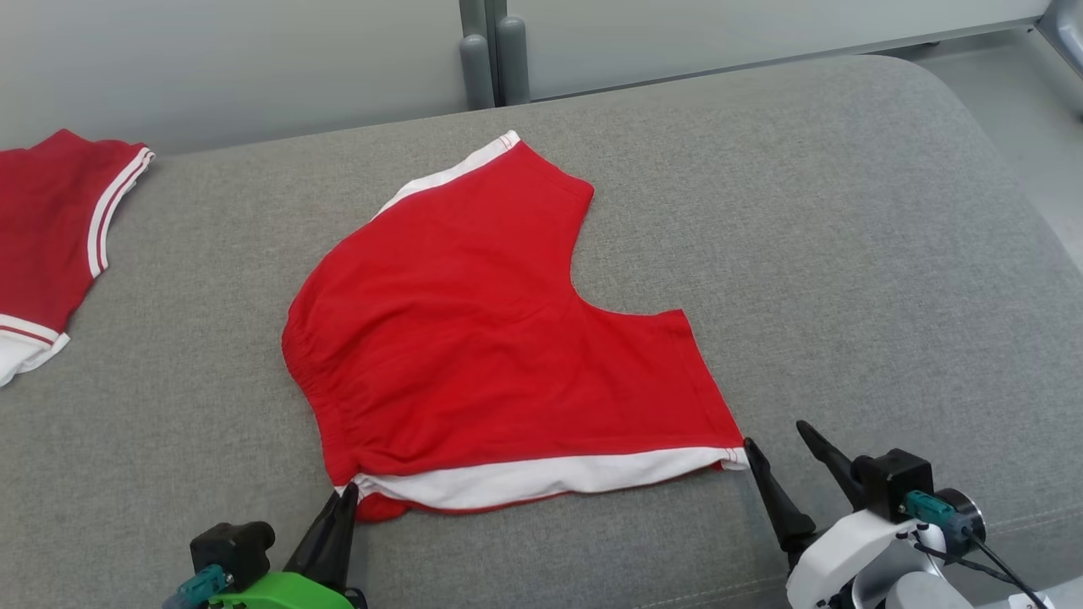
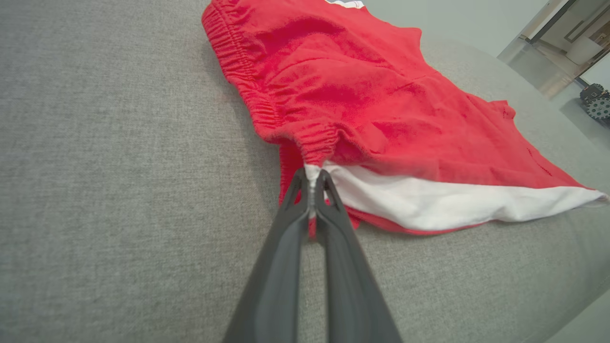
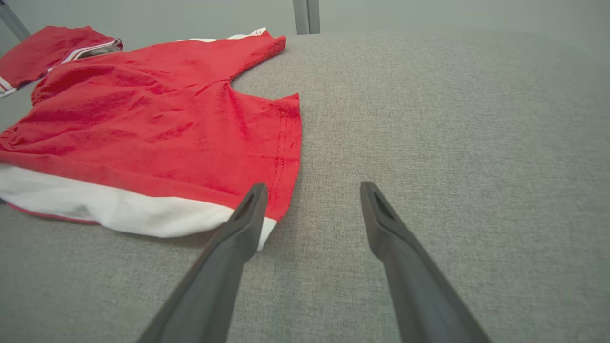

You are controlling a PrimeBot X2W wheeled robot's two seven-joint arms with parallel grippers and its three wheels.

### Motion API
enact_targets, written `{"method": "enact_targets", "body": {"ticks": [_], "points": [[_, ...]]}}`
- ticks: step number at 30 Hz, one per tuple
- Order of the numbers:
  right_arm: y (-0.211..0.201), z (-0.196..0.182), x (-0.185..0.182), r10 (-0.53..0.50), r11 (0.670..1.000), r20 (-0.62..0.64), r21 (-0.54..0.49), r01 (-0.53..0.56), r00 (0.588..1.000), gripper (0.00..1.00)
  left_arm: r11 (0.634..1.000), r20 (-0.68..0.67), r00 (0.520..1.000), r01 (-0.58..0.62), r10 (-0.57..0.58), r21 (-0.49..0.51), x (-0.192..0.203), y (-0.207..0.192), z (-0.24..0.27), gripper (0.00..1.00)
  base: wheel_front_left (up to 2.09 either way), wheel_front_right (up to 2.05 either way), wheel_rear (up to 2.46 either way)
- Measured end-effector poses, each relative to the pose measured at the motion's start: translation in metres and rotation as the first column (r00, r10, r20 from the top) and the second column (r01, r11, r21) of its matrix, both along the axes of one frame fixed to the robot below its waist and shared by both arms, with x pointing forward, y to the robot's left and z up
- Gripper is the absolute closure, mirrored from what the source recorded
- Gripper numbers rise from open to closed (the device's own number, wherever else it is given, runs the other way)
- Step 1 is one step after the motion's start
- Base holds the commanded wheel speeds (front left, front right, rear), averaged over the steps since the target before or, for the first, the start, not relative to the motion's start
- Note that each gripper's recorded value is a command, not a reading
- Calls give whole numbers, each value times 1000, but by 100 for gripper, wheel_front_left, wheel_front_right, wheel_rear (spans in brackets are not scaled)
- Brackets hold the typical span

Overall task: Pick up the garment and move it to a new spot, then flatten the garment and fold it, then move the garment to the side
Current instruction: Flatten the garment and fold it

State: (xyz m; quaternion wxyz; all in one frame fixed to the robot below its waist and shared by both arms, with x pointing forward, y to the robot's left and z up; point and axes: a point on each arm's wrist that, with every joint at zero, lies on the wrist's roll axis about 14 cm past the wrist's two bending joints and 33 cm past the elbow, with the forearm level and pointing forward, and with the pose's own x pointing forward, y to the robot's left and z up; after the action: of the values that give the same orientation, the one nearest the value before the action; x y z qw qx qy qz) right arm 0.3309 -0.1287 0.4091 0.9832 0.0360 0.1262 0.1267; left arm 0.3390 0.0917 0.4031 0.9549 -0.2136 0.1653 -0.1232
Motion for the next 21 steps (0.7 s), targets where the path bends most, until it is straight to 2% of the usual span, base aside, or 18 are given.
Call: {"method": "enact_targets", "body": {"ticks": [10, 15, 17, 19, 20, 21], "points": [[24, -16, -9, 46, 997, -69, 68, -41, 997, 0, 1000, 15, 1000, 1, -1, -6, 11, -2, 1, 100, 0, 0, 0], [31, -20, -12, 64, 995, -88, 82, -57, 994, 10, 1000, 11, 1000, -1, 1, -5, 11, -1, 0, 100, 0, 0, 0], [34, -22, -13, 74, 994, -94, 89, -65, 993, 20, 1000, 10, 1000, -3, 3, -5, 11, -1, 0, 100, 0, 0, 0], [35, -22, -14, 77, 993, -97, 94, -68, 992, 44, 1000, 9, 1000, -2, 2, -6, 10, -1, -1, 100, 0, 0, 0], [36, -23, -14, 80, 993, -99, 94, -70, 992, 52, 1000, 8, 1000, -3, 3, -6, 10, 0, -1, 100, 0, 0, 0], [36, -23, -14, 82, 993, -101, 94, -72, 992, 55, 1000, 8, 1000, -3, 3, -6, 10, 0, -1, 100, 0, 0, 0]]}}
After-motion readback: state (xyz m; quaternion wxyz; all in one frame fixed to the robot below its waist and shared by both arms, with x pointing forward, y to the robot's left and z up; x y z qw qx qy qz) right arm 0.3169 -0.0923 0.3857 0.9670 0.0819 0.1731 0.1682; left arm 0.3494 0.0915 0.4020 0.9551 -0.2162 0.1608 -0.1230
